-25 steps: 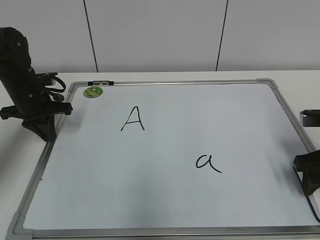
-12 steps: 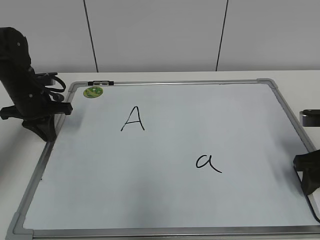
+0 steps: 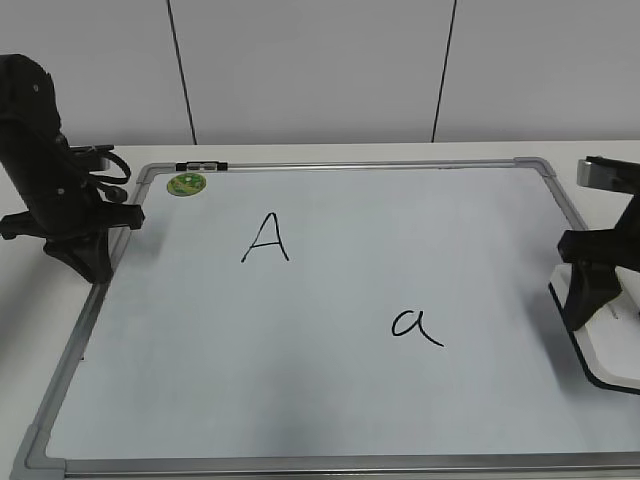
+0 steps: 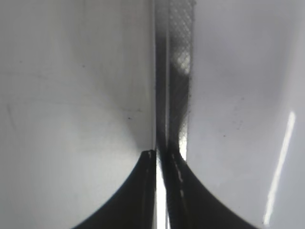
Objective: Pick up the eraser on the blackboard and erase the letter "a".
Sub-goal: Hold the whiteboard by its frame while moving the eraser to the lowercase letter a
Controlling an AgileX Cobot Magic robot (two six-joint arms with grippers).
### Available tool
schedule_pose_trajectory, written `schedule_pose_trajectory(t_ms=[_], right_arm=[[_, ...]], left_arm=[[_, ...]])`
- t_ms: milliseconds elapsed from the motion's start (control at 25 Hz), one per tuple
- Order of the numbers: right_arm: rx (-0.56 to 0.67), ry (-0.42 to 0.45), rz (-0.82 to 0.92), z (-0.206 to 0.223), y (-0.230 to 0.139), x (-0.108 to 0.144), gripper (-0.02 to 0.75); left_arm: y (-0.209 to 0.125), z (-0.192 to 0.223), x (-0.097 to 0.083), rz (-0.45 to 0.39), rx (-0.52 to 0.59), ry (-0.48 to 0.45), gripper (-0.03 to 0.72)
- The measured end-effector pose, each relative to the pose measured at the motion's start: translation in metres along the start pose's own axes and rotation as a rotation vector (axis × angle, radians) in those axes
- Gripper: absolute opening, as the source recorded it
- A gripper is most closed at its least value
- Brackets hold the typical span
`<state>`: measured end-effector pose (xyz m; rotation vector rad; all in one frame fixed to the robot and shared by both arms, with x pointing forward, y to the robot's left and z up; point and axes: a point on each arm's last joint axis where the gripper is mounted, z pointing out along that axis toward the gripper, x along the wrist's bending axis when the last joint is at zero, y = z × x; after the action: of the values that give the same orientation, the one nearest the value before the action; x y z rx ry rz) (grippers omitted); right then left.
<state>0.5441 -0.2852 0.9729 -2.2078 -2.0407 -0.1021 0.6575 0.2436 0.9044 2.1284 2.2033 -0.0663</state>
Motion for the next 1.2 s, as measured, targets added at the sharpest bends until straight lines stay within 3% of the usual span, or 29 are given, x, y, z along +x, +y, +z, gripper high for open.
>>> schedule_pose_trajectory(t_ms=[280,440,680,880,1200], right_arm=[[0.104,-0.029,-0.136,0.01,0.014,0.04,0.524],[0.087,-0.094,-0.231,0.017,0.027,0.075,0.524],[0.037,-0.094,-0.32,0.019,0.043,0.117,0.523],[0.043,-0.104,-0.359,0.031,0.051,0.136,0.523],[0.086,-0.126,-0.359,0.053,0.057,0.137,0.523]], left_arm=[[0.0,0.0,0.0,0.0,0.0,-0.001,0.027],[0.0,0.0,0.0,-0.001,0.0,-0.002,0.027],[0.0,0.0,0.0,-0.001,0.0,-0.002,0.027],[0.0,0.0,0.0,-0.001,0.0,-0.002,0.027],[0.0,0.0,0.0,-0.002,0.0,-0.002,0.027]])
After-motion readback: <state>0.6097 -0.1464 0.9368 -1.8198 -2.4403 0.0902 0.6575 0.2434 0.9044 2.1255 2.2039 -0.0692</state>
